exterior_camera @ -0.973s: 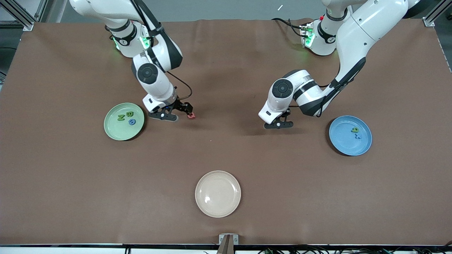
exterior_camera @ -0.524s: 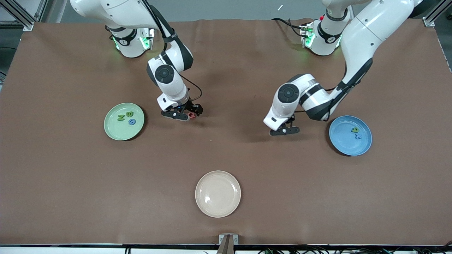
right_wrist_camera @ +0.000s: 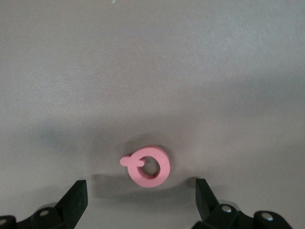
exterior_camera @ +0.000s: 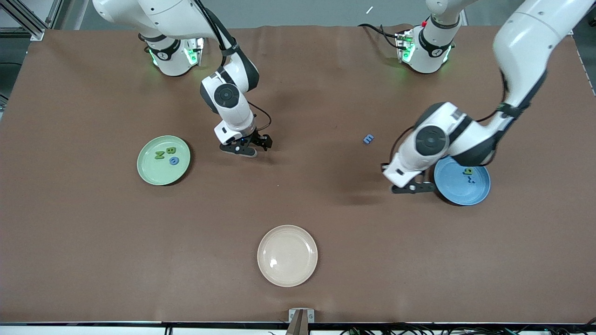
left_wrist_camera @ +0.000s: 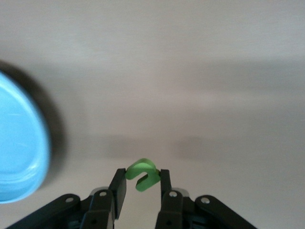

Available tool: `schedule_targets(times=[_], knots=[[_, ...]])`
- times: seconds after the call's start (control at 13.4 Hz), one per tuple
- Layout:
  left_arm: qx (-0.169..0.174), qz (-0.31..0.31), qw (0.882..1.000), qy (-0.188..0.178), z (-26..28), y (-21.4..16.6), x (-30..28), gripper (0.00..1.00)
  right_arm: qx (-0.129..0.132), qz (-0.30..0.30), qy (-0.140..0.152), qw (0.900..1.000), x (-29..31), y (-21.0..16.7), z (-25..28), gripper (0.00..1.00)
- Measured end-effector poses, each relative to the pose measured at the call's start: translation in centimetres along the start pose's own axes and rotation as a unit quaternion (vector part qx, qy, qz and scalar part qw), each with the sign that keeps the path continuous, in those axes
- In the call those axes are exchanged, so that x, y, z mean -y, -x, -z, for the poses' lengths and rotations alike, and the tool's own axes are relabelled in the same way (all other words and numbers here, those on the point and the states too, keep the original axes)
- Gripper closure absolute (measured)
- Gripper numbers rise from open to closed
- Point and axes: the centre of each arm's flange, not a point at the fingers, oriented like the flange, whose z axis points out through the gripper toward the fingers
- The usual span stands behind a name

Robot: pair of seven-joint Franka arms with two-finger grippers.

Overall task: Sort upper and lower case letters into plates
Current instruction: 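Grasp the pink a with the right gripper while the left gripper carries n, then carry pink a to the green plate while the left gripper releases n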

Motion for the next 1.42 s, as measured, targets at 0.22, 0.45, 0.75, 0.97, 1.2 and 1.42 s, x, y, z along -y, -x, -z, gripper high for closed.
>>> schedule_targets(times=[0.22, 0.45, 0.75, 0.97, 1.2, 1.42], knots=[[0.013, -0.03, 0.999, 0.004, -0.8, -1.0, 5.4, 0.67, -0.015, 0.039, 0.013, 0.999, -0.1, -0.1, -0.2, 0.0], [0.02, -0.062, 0.998, 0.01, -1.3, -1.5, 9.5, 0.67, -0.024, 0.083, 0.022, 0.996, -0.6, -0.7, -0.2, 0.04], [0.021, -0.093, 0.995, 0.01, -2.0, -2.0, 14.1, 0.67, -0.028, 0.1, 0.019, 0.994, -1.0, -1.3, 0.0, 0.1], [0.012, -0.105, 0.994, -0.002, -3.5, -2.4, 17.7, 0.67, -0.03, 0.101, 0.018, 0.994, -1.0, -1.4, 0.0, 0.2], [-0.002, -0.106, 0.994, 0.005, -5.8, -2.9, 19.1, 0.67, -0.032, 0.101, 0.015, 0.994, -0.8, -1.4, 0.2, 0.34], [-0.009, -0.112, 0.994, 0.01, -6.9, -3.1, 19.0, 0.67, -0.032, 0.101, 0.015, 0.994, -0.8, -1.4, 0.2, 0.34]])
